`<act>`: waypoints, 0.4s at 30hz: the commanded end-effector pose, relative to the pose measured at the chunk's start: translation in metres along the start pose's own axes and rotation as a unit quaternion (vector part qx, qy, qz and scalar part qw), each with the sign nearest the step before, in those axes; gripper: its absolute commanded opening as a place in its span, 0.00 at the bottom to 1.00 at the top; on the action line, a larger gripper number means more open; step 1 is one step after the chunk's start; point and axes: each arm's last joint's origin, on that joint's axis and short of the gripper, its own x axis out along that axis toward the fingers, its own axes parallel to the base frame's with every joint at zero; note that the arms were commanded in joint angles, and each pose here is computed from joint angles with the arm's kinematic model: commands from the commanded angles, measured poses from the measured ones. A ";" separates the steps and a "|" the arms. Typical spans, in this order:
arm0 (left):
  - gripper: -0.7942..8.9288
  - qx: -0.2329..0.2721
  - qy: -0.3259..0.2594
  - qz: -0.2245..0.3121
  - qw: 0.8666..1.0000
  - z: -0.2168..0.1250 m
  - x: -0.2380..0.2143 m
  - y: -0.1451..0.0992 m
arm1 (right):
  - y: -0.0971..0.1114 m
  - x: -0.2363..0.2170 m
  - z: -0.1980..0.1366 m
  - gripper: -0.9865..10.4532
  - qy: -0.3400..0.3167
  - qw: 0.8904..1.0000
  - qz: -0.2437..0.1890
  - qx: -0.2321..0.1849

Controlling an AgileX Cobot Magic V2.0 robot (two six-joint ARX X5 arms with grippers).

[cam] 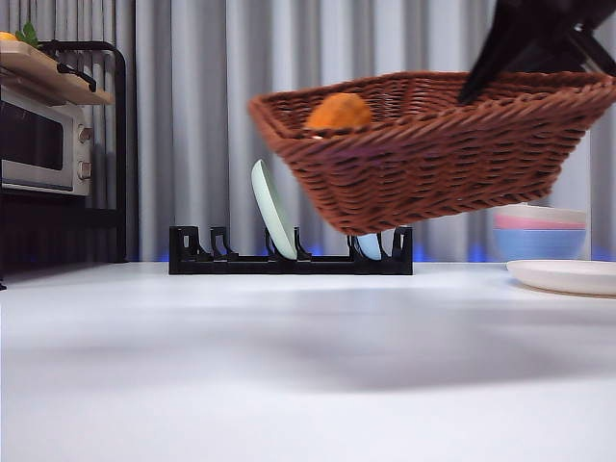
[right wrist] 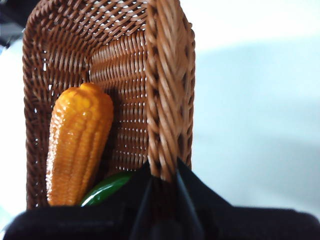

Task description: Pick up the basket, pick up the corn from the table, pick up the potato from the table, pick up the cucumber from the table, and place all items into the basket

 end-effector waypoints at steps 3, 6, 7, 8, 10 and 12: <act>0.07 0.052 0.023 0.080 0.995 -0.021 0.045 0.009 | 0.013 0.002 0.002 0.08 -0.003 1.000 0.022 -0.007; 0.07 0.089 0.062 0.105 0.989 -0.029 0.066 0.010 | 0.016 0.003 0.001 0.08 0.000 1.000 0.026 -0.008; 0.07 0.097 0.071 0.108 0.987 -0.031 0.072 0.010 | 0.016 0.003 0.001 0.08 0.001 1.000 0.027 -0.008; 0.07 0.100 0.078 0.109 0.986 -0.032 0.078 0.010 | 0.016 0.003 0.001 0.08 0.000 1.000 0.027 -0.008; 0.08 0.116 0.091 0.105 0.983 -0.033 0.088 0.009 | 0.016 0.003 0.001 0.08 0.001 1.000 0.027 -0.008; 0.18 0.123 0.096 0.105 0.982 -0.035 0.096 0.009 | 0.016 0.003 0.001 0.08 0.001 1.000 0.027 -0.007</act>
